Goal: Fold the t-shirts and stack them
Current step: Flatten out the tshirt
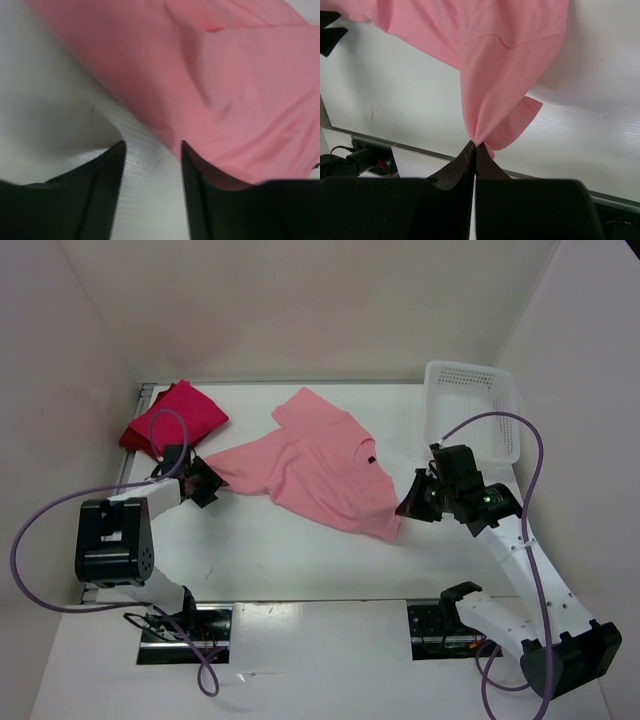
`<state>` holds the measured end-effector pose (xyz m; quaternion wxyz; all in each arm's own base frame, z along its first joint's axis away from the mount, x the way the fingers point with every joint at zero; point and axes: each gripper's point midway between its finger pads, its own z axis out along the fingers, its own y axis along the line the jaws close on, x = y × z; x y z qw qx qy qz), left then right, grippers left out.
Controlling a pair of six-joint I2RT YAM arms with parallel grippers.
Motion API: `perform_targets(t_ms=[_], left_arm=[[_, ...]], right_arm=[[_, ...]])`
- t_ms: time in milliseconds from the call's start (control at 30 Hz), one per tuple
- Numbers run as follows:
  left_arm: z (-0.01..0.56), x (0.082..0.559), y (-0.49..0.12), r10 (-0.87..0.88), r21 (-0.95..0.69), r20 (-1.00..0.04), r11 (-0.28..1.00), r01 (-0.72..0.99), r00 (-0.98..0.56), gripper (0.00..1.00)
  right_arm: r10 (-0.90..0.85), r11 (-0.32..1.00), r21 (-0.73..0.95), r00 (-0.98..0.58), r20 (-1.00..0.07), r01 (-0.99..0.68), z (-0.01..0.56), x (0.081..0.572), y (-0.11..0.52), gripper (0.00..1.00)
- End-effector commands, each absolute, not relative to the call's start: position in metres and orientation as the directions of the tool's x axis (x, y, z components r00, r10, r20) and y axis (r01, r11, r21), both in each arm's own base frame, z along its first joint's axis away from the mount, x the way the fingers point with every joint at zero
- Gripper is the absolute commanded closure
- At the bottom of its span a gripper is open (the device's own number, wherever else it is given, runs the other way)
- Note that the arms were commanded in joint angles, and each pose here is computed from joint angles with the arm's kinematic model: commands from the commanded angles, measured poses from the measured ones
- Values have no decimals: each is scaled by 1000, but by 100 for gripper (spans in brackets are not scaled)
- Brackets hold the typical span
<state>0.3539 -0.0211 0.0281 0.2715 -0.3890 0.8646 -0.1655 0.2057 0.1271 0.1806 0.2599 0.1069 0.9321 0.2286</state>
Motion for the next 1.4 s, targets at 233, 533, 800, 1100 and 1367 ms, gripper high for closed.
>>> perform_targets(t_ms=[233, 533, 800, 1100, 1367], left_arm=[[38, 406, -13, -739, -509, -398, 671, -539, -544, 97], [190, 323, -37, -602, -522, -450, 777, -352, -660, 100], [237, 349, -26, -447, -395, -540, 883, -255, -713, 100], [115, 487, -6, -469, -380, -397, 867, -324, -789, 96], [218, 573, -9, -495, -501, -585, 844, -194, -642, 100]], right_arm=[[331, 850, 526, -791, -514, 14, 210, 220, 133, 99], [315, 847, 531, -807, -500, 1, 206, 216, 136, 99], [296, 857, 516, -802, -519, -18, 210, 255, 144, 99], [300, 896, 443, -768, -565, 23, 207, 287, 128, 99], [323, 886, 462, -763, -559, 36, 211, 295, 129, 99]])
